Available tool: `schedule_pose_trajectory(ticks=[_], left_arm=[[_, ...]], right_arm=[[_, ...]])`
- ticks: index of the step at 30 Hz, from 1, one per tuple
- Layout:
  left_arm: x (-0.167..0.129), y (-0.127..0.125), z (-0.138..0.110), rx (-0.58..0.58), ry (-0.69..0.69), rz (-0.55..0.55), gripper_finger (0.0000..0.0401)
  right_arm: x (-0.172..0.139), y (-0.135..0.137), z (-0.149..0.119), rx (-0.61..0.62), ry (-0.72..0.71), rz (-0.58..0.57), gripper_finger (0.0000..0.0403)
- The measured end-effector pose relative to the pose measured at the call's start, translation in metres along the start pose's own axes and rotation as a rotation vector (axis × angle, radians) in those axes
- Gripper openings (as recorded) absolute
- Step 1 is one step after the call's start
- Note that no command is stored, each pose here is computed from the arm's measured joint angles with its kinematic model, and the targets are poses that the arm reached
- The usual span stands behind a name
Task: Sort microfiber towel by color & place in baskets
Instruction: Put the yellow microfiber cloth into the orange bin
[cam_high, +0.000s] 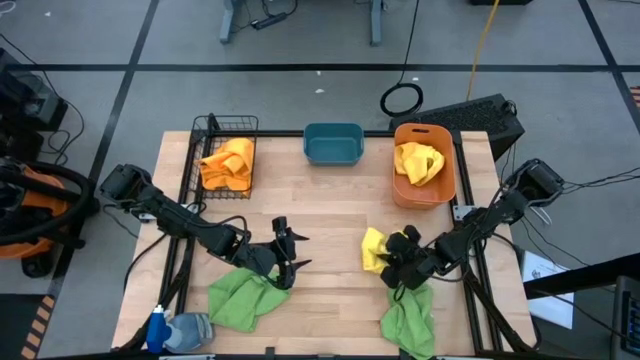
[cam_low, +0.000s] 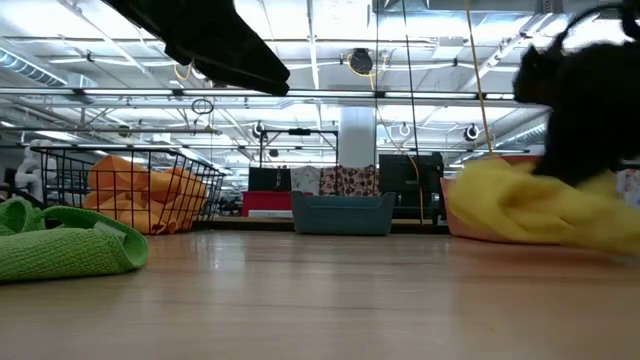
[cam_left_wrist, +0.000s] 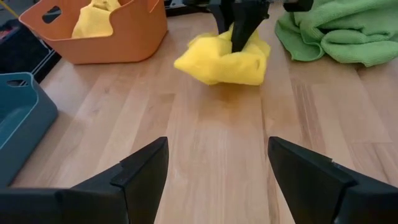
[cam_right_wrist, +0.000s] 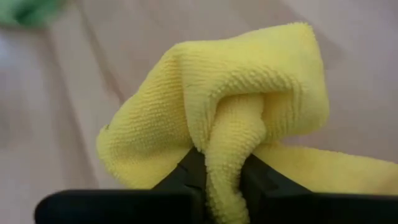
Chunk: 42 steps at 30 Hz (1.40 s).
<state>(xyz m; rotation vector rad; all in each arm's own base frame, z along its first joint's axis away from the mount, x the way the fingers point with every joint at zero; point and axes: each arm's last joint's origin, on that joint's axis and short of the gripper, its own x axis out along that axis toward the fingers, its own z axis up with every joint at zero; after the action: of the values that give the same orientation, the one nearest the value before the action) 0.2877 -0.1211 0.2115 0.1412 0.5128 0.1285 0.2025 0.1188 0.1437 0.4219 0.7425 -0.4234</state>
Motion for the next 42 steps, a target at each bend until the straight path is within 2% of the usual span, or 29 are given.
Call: schedule_pose_trajectory(ticks=[6,12,15,21,26,33,42], left_arm=[[0.0,0.0,0.0,-0.001,-0.001,0.0,0.028],[0.0,0.0,0.0,-0.002,-0.002,0.0,0.028],[0.0,0.0,0.0,-0.003,-0.002,0.0,0.028],[0.0,0.0,0.0,-0.008,-0.002,0.0,0.028],[0.0,0.0,0.0,-0.009,-0.002,-0.001,0.028],[0.0,-0.001,0.0,-0.008,0.005,-0.022,0.028],[-0.004,-0.01,-0.002,0.008,0.021,-0.138,0.028]], right_arm=[[-0.016,0.007,0.038,-0.033,-0.188,0.159,0.0022],[-0.055,0.001,0.08,-0.053,-0.434,0.292,0.0023],[-0.077,-0.009,0.096,-0.071,-0.547,0.312,0.0023],[-0.116,-0.035,0.113,-0.11,-0.752,0.173,0.0023],[-0.136,-0.053,0.116,-0.136,-0.826,0.049,0.0024],[-0.142,-0.075,0.105,-0.145,-0.763,-0.079,0.0024],[-0.127,-0.101,0.08,-0.083,-0.615,-0.31,0.0024]])
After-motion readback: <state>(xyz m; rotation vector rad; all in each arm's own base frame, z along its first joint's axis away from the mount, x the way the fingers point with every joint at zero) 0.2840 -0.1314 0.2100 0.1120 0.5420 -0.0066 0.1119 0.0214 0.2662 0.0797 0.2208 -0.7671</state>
